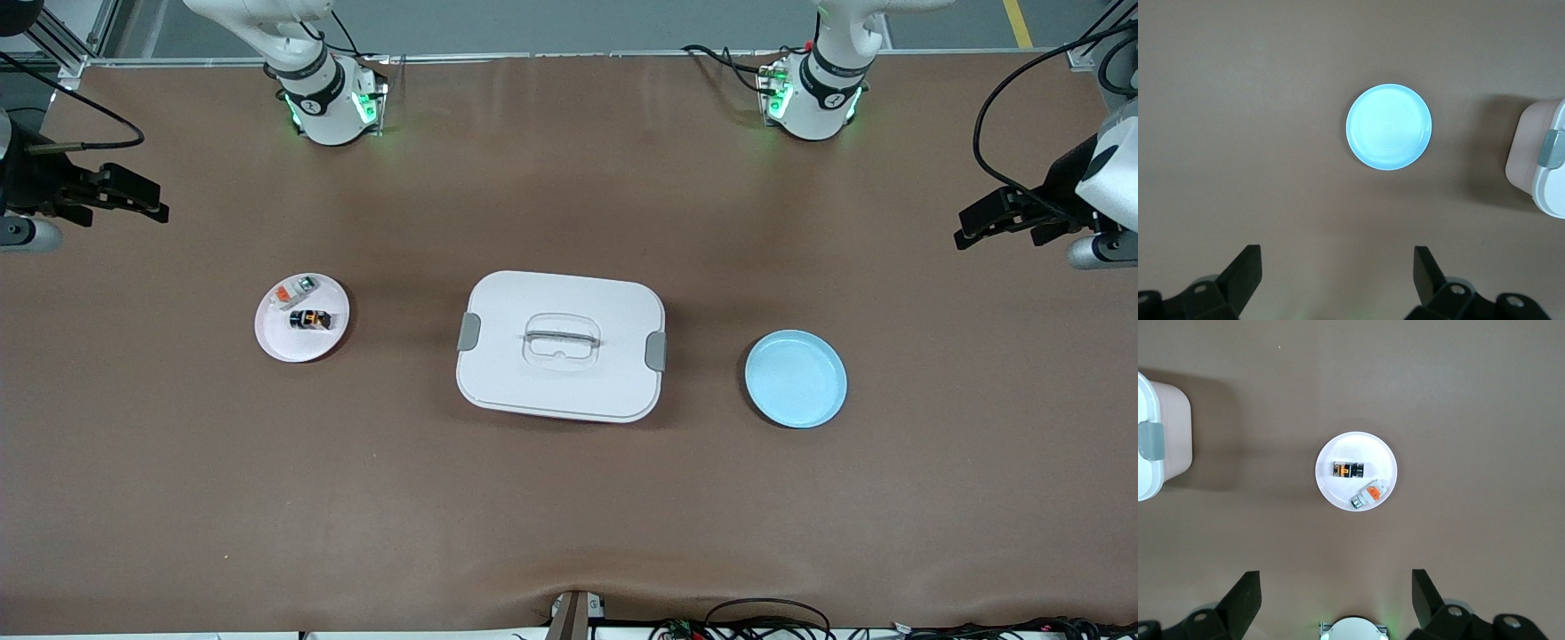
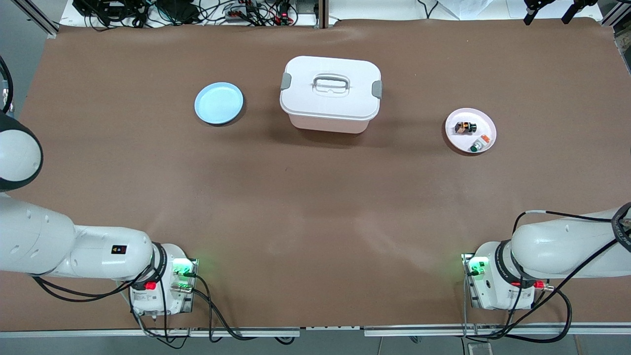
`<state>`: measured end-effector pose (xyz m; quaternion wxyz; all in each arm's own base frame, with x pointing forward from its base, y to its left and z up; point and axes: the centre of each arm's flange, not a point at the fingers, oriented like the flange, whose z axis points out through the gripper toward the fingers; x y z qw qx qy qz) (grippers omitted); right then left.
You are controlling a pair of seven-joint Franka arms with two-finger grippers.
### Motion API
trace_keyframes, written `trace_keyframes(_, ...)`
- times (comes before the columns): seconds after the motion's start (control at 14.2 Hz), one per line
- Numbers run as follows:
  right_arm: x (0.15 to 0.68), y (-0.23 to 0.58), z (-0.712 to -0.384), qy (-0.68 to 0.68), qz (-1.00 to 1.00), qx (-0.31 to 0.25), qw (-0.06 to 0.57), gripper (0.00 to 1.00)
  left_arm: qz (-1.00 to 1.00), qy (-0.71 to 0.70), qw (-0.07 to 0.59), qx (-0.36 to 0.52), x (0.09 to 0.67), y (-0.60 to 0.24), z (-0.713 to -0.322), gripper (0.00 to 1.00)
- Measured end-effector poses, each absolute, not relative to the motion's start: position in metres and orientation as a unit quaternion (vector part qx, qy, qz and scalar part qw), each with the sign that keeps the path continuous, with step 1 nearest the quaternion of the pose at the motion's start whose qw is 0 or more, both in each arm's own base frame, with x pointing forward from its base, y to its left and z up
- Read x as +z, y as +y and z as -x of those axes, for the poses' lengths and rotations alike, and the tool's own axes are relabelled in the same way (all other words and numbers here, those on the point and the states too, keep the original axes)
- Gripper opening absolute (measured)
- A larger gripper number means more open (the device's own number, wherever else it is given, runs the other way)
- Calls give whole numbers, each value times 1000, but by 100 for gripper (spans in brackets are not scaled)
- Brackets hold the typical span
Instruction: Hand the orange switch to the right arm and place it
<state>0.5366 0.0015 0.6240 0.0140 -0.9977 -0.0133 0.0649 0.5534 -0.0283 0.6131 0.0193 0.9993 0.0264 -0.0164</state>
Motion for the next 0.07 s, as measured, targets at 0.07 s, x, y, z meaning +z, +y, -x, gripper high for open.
trace_keyframes(0.07,624,1,-536,-12,998,59,14,100,-999,27,19,-16,613,-28,-553,100)
